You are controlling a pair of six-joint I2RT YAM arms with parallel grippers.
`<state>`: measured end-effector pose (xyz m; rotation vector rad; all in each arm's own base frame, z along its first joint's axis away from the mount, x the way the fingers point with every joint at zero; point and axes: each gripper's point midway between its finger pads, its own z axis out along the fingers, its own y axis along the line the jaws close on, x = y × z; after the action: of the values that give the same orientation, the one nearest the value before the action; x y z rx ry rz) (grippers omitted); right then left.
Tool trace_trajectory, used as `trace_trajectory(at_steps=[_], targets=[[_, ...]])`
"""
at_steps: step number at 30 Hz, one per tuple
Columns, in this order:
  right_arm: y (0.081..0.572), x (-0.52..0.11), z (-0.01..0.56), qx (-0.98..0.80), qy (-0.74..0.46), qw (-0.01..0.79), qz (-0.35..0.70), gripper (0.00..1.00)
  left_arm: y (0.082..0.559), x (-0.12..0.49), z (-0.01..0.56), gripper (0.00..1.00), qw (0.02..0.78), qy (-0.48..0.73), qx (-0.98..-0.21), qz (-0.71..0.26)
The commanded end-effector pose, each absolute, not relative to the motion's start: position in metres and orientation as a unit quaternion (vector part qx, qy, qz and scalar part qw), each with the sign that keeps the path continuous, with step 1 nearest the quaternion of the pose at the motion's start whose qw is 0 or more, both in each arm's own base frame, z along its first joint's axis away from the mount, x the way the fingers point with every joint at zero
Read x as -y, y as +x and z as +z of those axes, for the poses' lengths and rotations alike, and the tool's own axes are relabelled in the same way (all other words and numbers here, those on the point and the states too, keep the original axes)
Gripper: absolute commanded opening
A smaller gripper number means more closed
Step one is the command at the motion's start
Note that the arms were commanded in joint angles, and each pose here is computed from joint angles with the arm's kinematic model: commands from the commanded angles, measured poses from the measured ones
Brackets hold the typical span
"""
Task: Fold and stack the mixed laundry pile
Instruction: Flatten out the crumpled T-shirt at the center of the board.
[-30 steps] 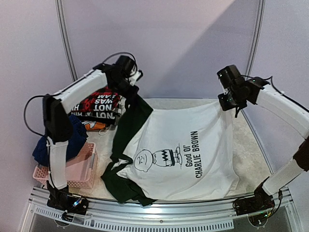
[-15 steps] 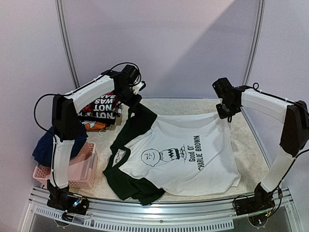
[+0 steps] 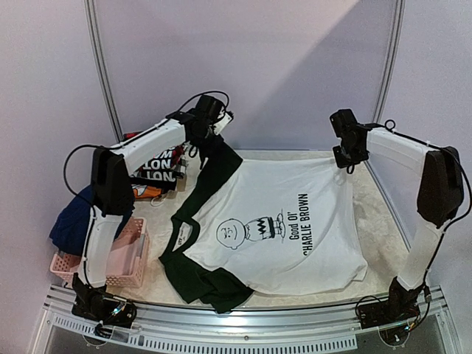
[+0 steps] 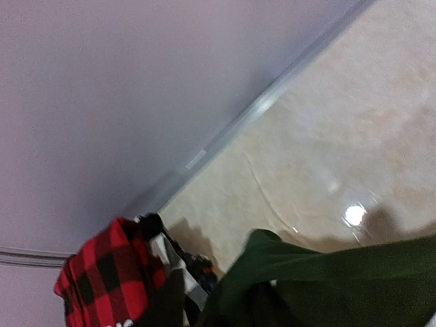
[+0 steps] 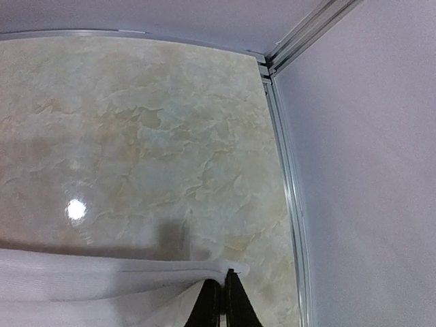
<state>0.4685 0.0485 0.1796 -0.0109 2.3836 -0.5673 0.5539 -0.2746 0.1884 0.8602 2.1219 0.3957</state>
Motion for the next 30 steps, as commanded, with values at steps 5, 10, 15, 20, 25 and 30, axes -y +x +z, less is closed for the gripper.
trace_trajectory(at_steps=[5, 10, 15, 20, 25, 30], targets=[[0.525, -0.021, 0.143, -0.914, 0.043, 0.305, -0.263, 0.71, 0.599, 0.284, 0.173, 1.00, 0.422, 0.316, -0.802, 0.280], [0.525, -0.029, 0.142, -0.922, 0.053, 0.306, -0.230, 0.81, 0.577, 0.274, 0.192, 1.00, 0.427, 0.297, -0.813, 0.261], [0.509, -0.041, 0.161, -0.929, 0.057, 0.319, -0.179, 0.83, 0.547, 0.266, 0.196, 0.98, 0.402, 0.288, -0.842, 0.216], [0.480, -0.078, 0.149, -0.948, 0.028, 0.312, -0.056, 0.84, 0.507, 0.266, 0.178, 0.91, 0.370, 0.271, -0.877, 0.142], [0.438, -0.119, 0.131, -0.955, -0.017, 0.288, 0.066, 0.81, 0.458, 0.267, 0.157, 0.81, 0.335, 0.248, -0.908, 0.043], [0.410, -0.133, 0.112, -0.958, -0.015, 0.262, 0.116, 0.76, 0.411, 0.262, 0.119, 0.75, 0.286, 0.232, -0.930, -0.021]])
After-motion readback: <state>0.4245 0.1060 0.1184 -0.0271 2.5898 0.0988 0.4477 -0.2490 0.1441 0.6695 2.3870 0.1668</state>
